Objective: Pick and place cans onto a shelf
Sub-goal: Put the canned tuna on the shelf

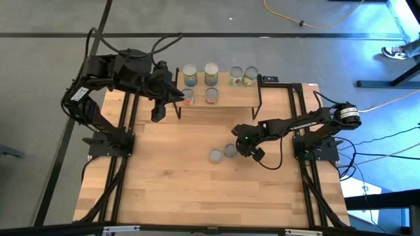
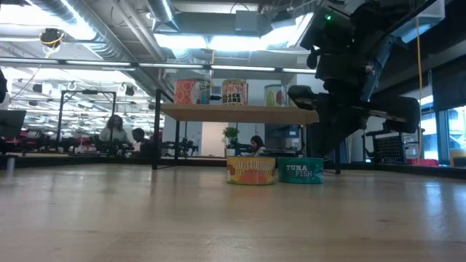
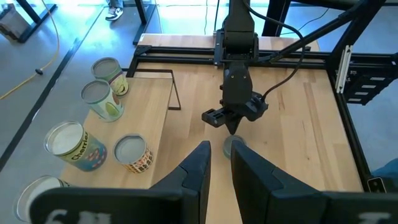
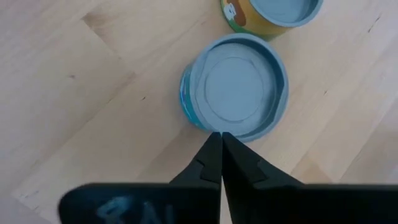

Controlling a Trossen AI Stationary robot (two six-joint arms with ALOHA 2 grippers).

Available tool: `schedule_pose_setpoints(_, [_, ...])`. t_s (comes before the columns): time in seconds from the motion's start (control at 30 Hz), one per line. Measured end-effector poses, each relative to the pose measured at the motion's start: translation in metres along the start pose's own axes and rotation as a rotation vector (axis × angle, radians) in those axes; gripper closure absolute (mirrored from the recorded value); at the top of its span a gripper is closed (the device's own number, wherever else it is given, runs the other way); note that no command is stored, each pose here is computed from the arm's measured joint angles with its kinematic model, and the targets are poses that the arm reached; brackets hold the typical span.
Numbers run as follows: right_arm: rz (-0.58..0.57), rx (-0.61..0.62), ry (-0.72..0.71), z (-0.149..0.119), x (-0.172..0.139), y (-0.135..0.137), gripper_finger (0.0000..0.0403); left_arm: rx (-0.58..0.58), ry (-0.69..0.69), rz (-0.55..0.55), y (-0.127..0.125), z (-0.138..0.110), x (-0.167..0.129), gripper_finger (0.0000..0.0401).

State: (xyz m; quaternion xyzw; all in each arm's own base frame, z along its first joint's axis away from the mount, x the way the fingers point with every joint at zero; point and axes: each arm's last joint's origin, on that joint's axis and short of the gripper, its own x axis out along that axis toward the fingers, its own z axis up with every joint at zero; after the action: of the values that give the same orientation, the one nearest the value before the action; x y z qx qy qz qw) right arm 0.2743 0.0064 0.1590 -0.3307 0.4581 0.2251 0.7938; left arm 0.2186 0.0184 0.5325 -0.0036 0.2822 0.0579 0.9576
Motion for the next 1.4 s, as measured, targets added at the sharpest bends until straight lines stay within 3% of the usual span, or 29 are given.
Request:
schedule_pose_setpoints(0.47, [-0.015,0.032,-0.016,0.0016,-0.0003,-0.0017,0.0342,-0.001,0.0,0.0,0.0,0.0,0.0,0.0345])
schedule_pose_setpoints(0.7, [0.134,-0.205,-0.094,0.0003,-0.0008,0.0064,0.0337,-0.001,0.0,0.0,0.0,0.0,0.0,0.0345])
schedule_pose_setpoints(0.8, [0.102,-0.269,-0.086,0.0007,-0.0006,0.0047,0.0337,-0.001,0.0,0.0,0.0,0.0,0.0,0.0345])
schedule_pose_setpoints(0.97, [-0.017,-0.3,-0.071,0.0047,-0.0005,-0.0031,0.0337,-0.001,0.0,0.0,0.0,0.0,0.0,0.0345])
schedule_pose_setpoints(1.27, [-0.008,-0.38,-0.07,0.0043,-0.0005,-0.0022,0.0337,-0.002,0.0,0.0,0.0,0.0,0.0,0.0345])
schedule_pose_setpoints(1.4, [0.055,-0.376,-0.094,0.0027,-0.0005,0.0016,0.0337,-0.002,0.0,0.0,0.0,0.0,0.0,0.0345])
